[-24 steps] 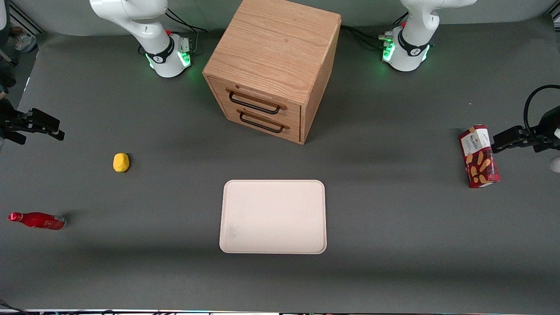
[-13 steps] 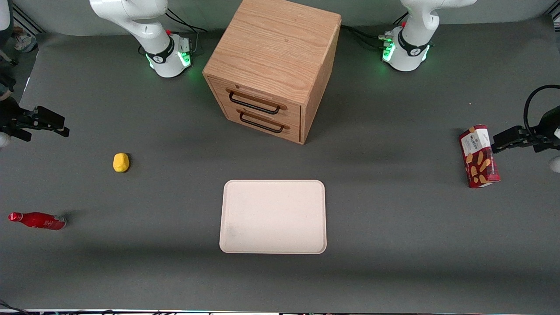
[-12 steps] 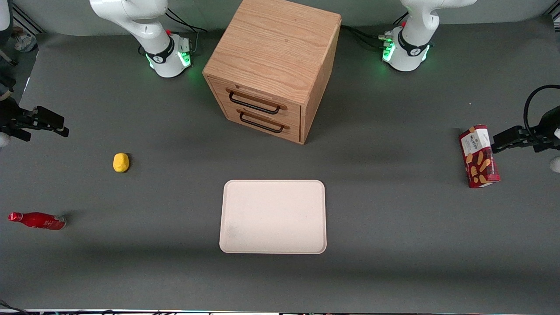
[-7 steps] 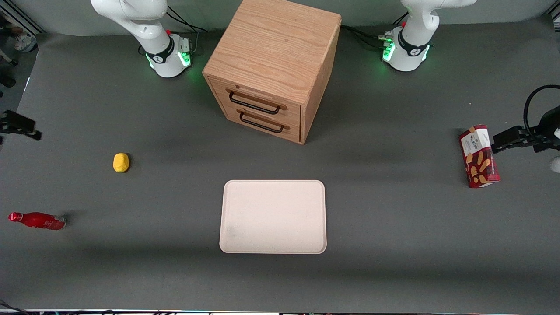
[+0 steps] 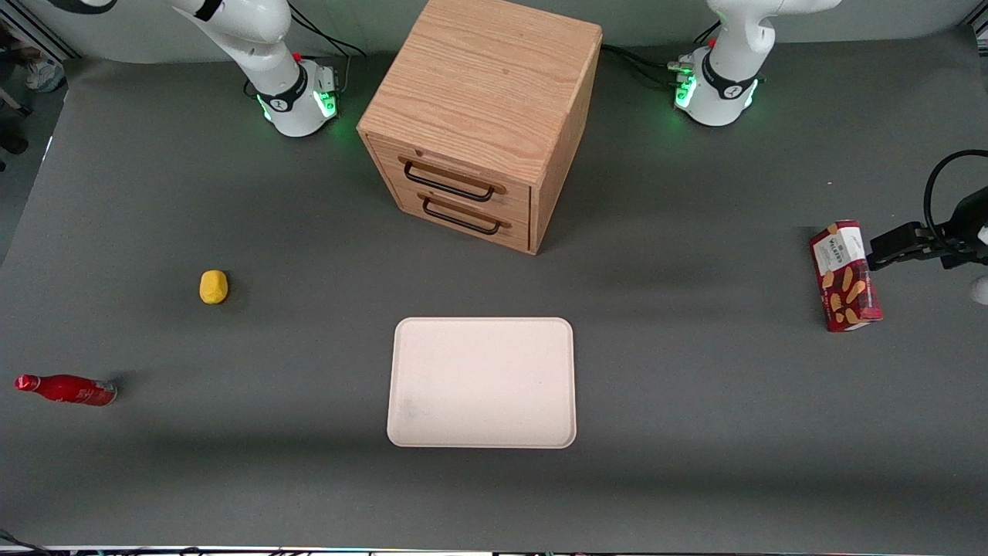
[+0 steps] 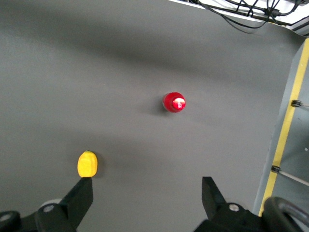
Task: Place coke bottle on tray
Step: 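Move the right gripper toward the red Coca-Cola bottle lying on the table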
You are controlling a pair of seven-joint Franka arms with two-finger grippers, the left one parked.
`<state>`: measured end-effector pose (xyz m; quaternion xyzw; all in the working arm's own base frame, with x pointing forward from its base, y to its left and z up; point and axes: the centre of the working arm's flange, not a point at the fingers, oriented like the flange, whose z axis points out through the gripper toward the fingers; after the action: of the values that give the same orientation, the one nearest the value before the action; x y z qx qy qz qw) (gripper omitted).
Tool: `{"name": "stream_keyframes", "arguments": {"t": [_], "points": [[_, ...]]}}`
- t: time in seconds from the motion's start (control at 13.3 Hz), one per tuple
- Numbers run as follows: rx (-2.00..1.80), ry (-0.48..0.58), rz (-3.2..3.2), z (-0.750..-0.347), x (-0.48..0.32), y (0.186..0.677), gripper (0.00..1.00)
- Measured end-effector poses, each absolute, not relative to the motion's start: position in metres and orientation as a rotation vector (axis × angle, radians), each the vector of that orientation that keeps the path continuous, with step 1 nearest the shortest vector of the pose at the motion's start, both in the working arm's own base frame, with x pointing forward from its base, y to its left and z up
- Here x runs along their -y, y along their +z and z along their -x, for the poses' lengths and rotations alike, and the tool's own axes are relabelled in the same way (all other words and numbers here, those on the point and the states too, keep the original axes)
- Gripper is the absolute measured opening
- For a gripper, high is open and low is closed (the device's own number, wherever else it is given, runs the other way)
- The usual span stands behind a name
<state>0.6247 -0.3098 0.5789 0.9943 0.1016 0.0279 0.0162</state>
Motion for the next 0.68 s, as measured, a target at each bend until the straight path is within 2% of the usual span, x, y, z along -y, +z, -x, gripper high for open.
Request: {"name": "stream_keyframes", "arguments": {"t": [0.15,0.45,0.68], "points": [[-0.336,0.083,-3.107,-0.627,0.338,0.558,1.00],[-0.400,0.098,-3.116,-0.640,0.346,0.532,1.00],[-0.423,0.110,-3.139,-0.652,0.358,0.492,1.00]]}}
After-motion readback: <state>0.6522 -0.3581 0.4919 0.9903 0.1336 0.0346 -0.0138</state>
